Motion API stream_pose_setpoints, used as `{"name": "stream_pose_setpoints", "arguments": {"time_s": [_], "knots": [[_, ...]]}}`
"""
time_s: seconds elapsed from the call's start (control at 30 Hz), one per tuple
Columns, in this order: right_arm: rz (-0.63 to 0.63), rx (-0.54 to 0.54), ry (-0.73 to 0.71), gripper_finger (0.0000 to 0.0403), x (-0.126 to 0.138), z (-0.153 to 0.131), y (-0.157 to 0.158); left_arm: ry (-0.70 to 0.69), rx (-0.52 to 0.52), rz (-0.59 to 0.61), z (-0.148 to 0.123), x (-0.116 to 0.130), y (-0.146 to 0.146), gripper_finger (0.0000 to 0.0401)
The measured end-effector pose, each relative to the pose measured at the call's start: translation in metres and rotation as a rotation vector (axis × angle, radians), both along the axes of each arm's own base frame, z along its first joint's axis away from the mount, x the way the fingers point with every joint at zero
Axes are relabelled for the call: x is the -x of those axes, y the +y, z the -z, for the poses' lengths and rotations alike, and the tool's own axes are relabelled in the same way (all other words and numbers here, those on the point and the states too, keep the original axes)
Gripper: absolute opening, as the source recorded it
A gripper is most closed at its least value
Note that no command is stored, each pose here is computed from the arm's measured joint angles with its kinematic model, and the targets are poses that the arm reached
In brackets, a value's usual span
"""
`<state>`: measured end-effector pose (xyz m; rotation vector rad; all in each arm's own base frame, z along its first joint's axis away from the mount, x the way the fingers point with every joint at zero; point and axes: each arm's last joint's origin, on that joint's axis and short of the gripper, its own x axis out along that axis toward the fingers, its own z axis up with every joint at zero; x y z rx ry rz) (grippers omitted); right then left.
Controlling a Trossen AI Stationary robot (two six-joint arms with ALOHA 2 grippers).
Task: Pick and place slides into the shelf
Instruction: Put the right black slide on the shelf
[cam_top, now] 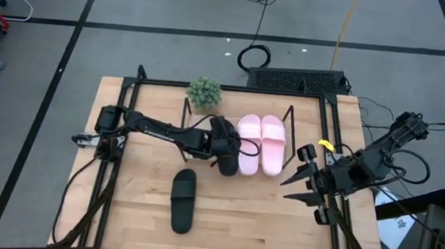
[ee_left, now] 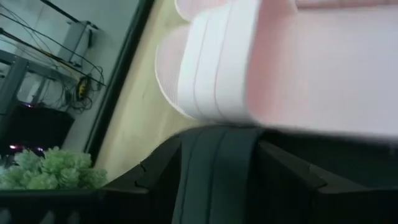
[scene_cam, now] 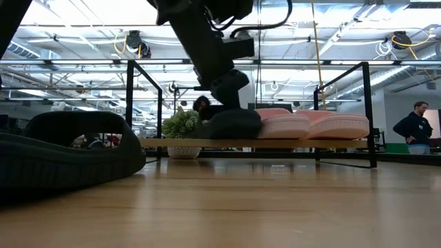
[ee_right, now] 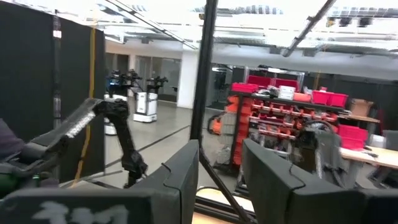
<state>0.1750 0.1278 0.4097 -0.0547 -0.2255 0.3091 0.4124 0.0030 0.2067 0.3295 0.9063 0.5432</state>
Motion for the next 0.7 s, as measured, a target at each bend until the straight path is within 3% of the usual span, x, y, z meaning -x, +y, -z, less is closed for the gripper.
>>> {"name": "stream_pose_setpoints", "arguments": {"time_s": [0.4, 0.7], "knots": [[-0.036, 0.006, -0.005, 0.0111, 0.0, 0.0, 0.001, 0.026, 0.004, -0.006, 0.006, 0.004, 0.001, 0.02], [-0.036, 0.006, -0.005, 0.0111, 0.0, 0.0, 0.001, 0.017, 0.037, 0.024, 0.007, 0.004, -0.014, 0.02]]}}
